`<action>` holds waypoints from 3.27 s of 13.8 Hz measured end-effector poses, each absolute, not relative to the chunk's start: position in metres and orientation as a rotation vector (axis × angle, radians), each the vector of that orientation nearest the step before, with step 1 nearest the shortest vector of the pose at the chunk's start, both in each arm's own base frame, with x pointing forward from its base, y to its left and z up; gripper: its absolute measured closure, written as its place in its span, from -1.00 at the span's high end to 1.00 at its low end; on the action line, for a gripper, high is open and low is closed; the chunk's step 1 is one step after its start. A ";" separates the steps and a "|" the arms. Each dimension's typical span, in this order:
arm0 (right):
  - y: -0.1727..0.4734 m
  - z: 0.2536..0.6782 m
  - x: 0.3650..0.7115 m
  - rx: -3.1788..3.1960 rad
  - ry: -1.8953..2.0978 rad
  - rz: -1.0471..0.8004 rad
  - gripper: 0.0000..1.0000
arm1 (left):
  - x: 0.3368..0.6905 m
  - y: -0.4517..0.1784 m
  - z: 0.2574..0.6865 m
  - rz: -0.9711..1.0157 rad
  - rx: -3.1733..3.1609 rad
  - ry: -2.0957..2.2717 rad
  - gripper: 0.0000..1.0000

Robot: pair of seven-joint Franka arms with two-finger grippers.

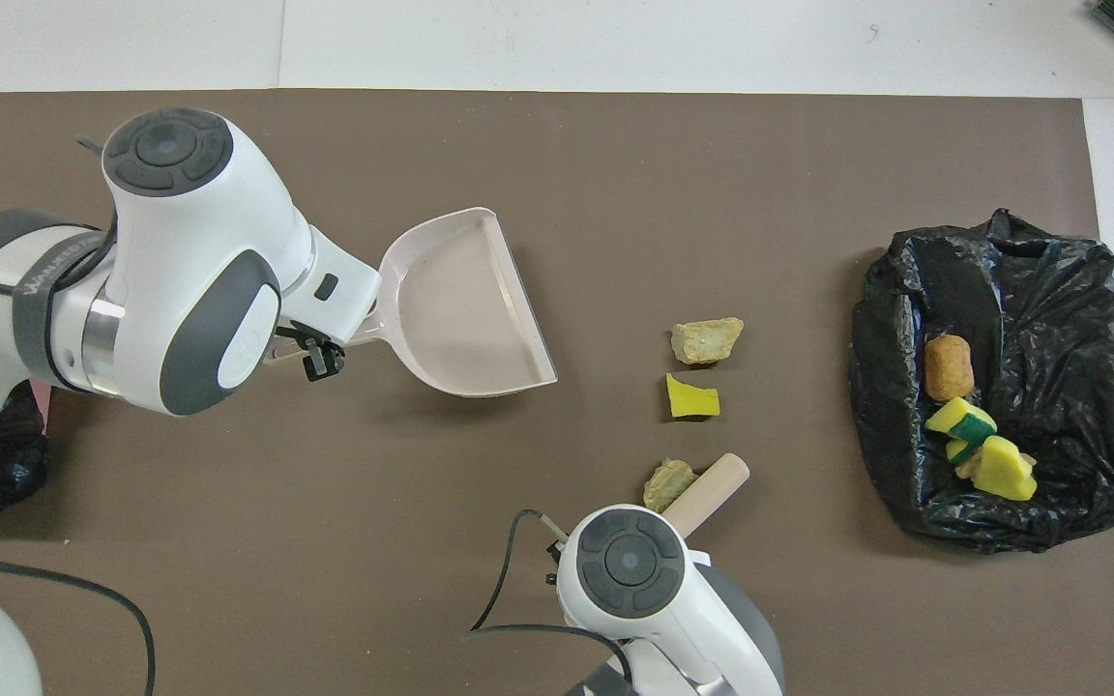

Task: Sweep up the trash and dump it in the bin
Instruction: 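Grasp the brush with the right gripper while the left gripper holds the dustpan, then sweep the rocks and sponge into the dustpan with the right gripper's brush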

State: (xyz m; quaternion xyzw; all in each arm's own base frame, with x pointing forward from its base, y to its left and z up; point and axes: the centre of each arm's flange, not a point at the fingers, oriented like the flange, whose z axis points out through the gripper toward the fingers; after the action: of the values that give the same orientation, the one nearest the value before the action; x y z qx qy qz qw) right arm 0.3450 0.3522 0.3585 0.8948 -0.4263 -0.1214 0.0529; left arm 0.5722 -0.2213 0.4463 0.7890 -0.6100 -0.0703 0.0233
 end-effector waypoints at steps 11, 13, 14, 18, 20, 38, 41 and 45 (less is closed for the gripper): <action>0.340 0.347 0.435 2.854 -1.247 -0.266 -0.44 | 0.478 -0.226 0.393 -0.141 2.288 -2.179 -0.37; 0.351 0.360 0.445 2.882 -1.222 -0.233 -0.44 | 0.472 -0.236 0.391 -0.145 2.350 -2.116 -0.37; 0.353 0.367 0.449 2.890 -1.216 -0.219 -0.44 | 0.469 -0.241 0.390 -0.149 2.373 -2.092 -0.37; 0.351 0.387 0.453 2.896 -1.072 -0.171 -0.44 | 0.467 -0.246 0.383 -0.165 2.420 -2.037 -0.37; 0.345 0.391 0.449 2.891 -0.945 -0.183 -0.44 | 0.467 -0.246 0.383 -0.165 2.445 -2.009 -0.37; 0.234 0.348 0.452 2.999 -0.056 -0.284 -0.44 | 0.459 -0.247 0.376 -0.192 2.518 -1.918 -0.37; 0.273 0.342 0.437 3.072 0.073 -0.337 -0.44 | 0.454 -0.252 0.371 -0.195 2.523 -1.913 -0.37; 0.333 0.337 0.417 3.175 0.167 -0.344 -0.44 | 0.450 -0.256 0.366 -0.164 2.525 -1.917 -0.37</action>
State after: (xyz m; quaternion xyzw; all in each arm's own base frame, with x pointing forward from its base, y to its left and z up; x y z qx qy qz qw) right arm 0.4167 0.3327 0.3373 0.9924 0.0522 -0.1074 -0.0283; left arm 0.4505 -0.2565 0.3656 0.7953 -0.6037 -0.0517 -0.0165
